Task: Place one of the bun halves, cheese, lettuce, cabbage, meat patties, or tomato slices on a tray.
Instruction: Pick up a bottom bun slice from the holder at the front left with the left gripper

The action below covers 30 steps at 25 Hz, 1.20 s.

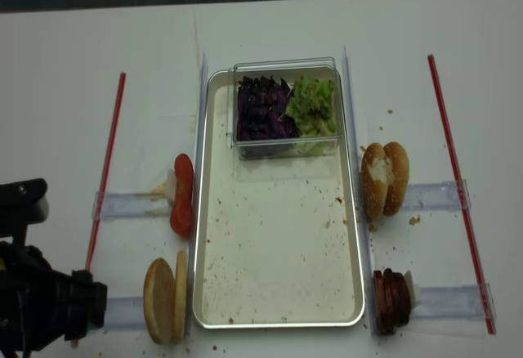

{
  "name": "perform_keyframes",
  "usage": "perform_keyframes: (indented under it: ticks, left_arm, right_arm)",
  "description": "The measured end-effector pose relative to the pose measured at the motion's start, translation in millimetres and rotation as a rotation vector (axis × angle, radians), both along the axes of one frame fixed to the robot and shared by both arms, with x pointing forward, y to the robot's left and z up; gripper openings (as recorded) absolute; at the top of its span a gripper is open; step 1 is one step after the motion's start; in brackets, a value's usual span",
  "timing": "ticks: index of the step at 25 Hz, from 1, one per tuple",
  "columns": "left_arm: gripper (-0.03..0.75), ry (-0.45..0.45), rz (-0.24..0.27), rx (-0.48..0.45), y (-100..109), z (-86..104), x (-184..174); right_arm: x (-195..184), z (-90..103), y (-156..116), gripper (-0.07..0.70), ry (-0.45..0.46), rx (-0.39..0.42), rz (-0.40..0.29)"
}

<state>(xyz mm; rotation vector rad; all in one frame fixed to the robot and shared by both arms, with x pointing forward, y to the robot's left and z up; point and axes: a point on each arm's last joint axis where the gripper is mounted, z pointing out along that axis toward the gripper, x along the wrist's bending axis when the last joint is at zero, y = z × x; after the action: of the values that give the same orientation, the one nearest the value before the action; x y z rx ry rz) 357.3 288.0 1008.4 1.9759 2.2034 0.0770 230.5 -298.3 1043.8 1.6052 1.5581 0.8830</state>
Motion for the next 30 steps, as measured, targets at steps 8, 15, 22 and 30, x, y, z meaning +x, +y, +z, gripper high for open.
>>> perform_keyframes:
  ticks: [8, 15, 22, 30]
  left_arm:
    - [0.526, -0.021, -0.052, -0.005, -33.1, 11.8, 4.9]
    - [0.526, -0.03, -0.108, 0.016, -80.2, 18.9, 15.1]
    - [0.526, -0.019, -0.146, 0.027, -126.9, 9.9, 27.6]
    - [0.526, -0.004, -0.144, 0.027, -147.1, -4.6, 41.6]
  right_arm:
    - [0.0, 0.0, 0.0, 0.308, 0.0, 0.0, 0.0]
    - [0.0, 0.0, 0.0, 0.308, 0.0, 0.0, 0.0]
    - [0.0, 0.0, 0.0, 0.308, 0.0, -0.002, 0.001]
    - [0.0, 0.0, 0.0, 0.308, 0.0, -0.002, 0.001]
